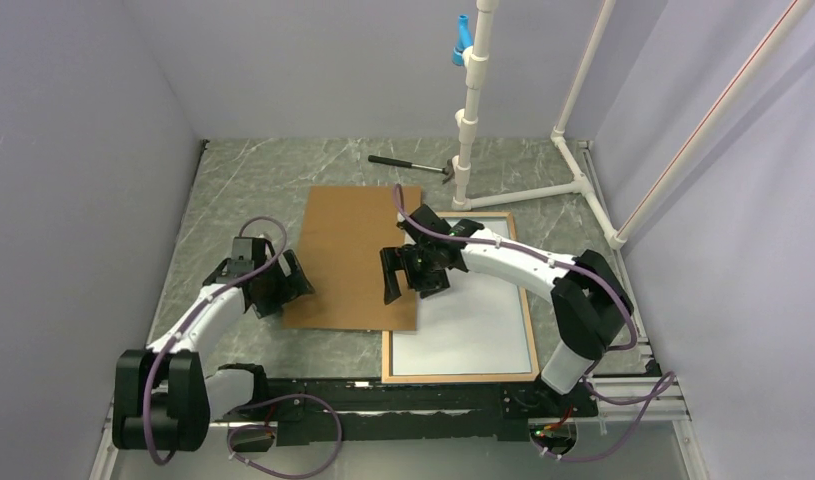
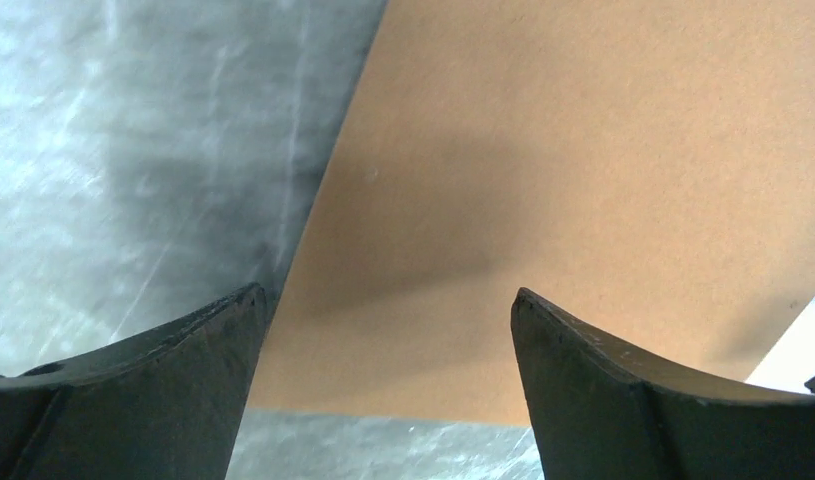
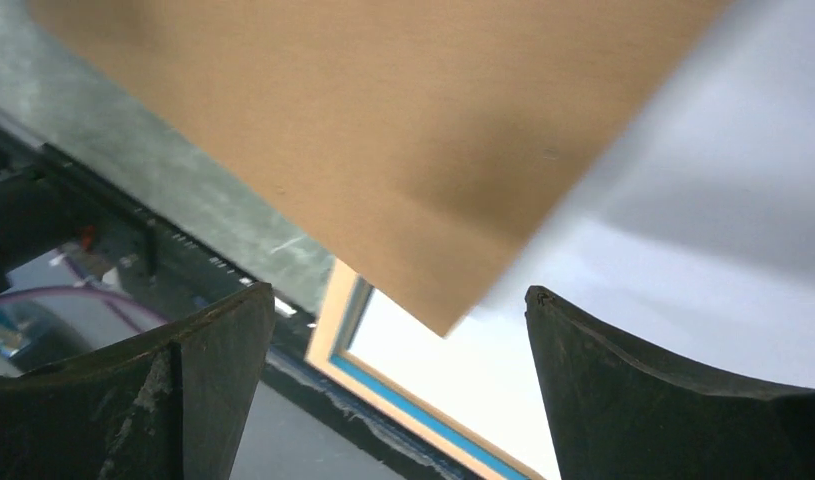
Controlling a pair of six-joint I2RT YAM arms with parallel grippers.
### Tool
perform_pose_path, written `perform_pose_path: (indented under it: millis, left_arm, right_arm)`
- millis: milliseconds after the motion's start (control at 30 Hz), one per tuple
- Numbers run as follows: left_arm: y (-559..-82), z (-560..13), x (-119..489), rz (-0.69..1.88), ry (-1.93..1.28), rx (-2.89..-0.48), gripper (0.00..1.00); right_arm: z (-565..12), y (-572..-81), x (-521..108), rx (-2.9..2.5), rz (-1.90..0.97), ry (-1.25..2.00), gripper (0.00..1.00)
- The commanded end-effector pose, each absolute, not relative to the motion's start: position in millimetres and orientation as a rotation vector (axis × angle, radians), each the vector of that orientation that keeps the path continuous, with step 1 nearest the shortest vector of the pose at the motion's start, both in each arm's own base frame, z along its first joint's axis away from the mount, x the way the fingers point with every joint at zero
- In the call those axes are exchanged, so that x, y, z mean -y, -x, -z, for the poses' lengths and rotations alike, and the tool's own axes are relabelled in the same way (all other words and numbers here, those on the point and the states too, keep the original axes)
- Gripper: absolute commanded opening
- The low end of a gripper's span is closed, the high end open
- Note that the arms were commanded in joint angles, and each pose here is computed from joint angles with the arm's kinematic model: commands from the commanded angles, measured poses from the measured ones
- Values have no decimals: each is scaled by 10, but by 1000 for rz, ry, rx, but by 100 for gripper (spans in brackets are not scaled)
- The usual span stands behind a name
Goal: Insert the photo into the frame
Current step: Pick up the photo frame item at the center of the board.
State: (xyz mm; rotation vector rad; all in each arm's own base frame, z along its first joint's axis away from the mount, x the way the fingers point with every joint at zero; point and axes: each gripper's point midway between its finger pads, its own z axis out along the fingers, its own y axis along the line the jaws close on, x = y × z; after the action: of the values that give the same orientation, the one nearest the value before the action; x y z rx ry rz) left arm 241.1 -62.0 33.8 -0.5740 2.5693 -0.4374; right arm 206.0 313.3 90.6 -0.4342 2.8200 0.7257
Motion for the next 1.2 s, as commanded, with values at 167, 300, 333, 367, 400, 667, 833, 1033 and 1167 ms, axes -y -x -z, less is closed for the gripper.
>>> perform_pose_path:
  millis: [167, 300, 333, 367, 400, 667, 833, 1033, 1167]
  left_arm:
    - [-2312, -488, 522, 357, 677, -2577, 95]
    - [-2345, -366, 645, 451, 653, -2592, 94]
    - [-2339, -319, 682, 482, 648, -2597, 93]
    - [-2334, -278, 717, 510, 649, -2603, 93]
    - [-2325, -240, 745, 532, 653, -2610, 93]
    - [-2294, -71, 856, 617, 640, -2640, 91]
    - [-2266, -8, 863, 623, 642, -2648, 90]
    - [-2259, 21, 882, 639, 643, -2655, 89]
    - [-2248, 18, 883, 638, 637, -2655, 89]
  right_arm:
    - [-762, -2523, -2694, -2762, -853, 237, 97]
    - [-856, -2678, -2816, -2670, -1037, 269, 96]
    - [-869, -2695, -2860, -2649, -1070, 284, 95]
    - [-868, -2717, -2899, -2636, -1099, 281, 94]
    - [-854, -2721, -2937, -2631, -1128, 274, 93]
    - [-665, -2848, -3086, -2626, -1213, 122, 84]
    - [-629, -2906, -3050, -2636, -1162, 80, 82]
    - [-686, -2887, -3149, -2590, -1272, 82, 72]
    - [-756, -2859, -3198, -2555, -1343, 88, 57]
